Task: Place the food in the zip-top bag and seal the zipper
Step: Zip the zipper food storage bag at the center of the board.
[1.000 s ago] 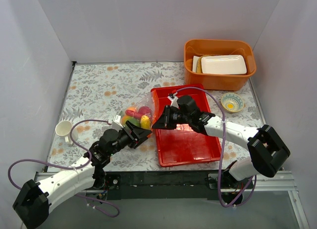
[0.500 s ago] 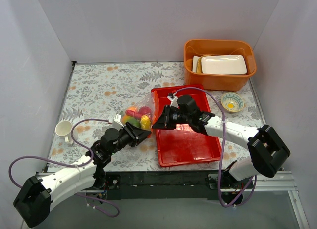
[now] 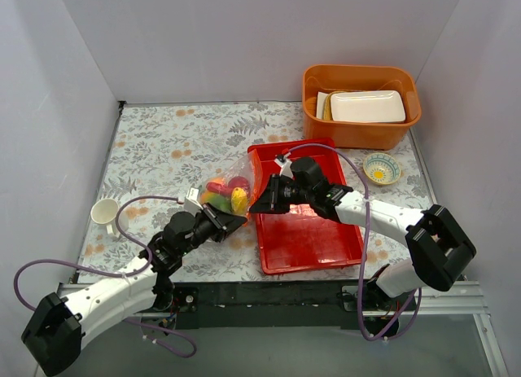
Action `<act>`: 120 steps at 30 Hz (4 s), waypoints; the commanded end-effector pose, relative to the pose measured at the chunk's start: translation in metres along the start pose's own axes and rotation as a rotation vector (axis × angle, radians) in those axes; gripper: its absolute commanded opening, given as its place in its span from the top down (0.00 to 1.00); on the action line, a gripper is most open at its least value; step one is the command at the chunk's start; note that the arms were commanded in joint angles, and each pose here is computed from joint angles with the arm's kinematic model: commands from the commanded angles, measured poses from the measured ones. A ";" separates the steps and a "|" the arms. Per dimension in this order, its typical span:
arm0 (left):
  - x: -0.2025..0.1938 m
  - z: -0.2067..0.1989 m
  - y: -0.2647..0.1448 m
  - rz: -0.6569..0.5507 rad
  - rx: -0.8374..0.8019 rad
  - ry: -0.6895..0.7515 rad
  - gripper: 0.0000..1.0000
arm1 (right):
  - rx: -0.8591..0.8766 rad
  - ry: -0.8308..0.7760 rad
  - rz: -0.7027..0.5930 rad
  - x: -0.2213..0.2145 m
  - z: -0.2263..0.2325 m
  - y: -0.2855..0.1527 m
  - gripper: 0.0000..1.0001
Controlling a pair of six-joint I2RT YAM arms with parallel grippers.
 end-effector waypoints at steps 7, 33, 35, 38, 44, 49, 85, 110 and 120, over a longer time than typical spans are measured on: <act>0.000 0.000 -0.015 -0.016 0.007 -0.029 1.00 | 0.048 -0.052 -0.047 0.011 0.015 0.000 0.88; 0.000 0.009 -0.033 -0.040 0.077 -0.035 1.00 | 0.015 -0.046 -0.095 0.027 0.008 -0.006 0.88; 0.000 0.010 -0.034 -0.043 0.086 -0.032 1.00 | 0.011 -0.042 -0.097 0.028 0.006 -0.007 0.88; 0.001 0.008 -0.036 -0.045 0.088 -0.029 1.00 | 0.009 -0.043 -0.100 0.029 0.004 -0.008 0.88; 0.000 0.010 -0.040 -0.043 0.099 -0.029 1.00 | 0.007 -0.039 -0.108 0.032 0.003 -0.009 0.88; 0.002 0.011 -0.042 -0.075 0.102 -0.032 1.00 | 0.006 -0.039 -0.112 0.036 0.002 -0.009 0.88; 0.003 0.015 -0.057 -0.111 0.136 -0.061 1.00 | 0.021 -0.044 -0.139 0.063 -0.008 -0.011 0.87; 0.006 0.015 -0.068 -0.149 0.154 -0.077 1.00 | 0.002 -0.042 -0.151 0.081 -0.026 -0.016 0.87; 0.007 0.014 -0.074 -0.165 0.154 -0.080 1.00 | -0.027 -0.048 -0.179 0.099 -0.040 -0.015 0.87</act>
Point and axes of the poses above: each gripper's point midway between its finger pads, its own y axis out along the fingers, its own z axis along the line the jaws close on, x = y × z, the point moved 10 cm from there along -y, back along the fingers, and after that the axes turned 3 degrees about -y, right-handed, at the moved point
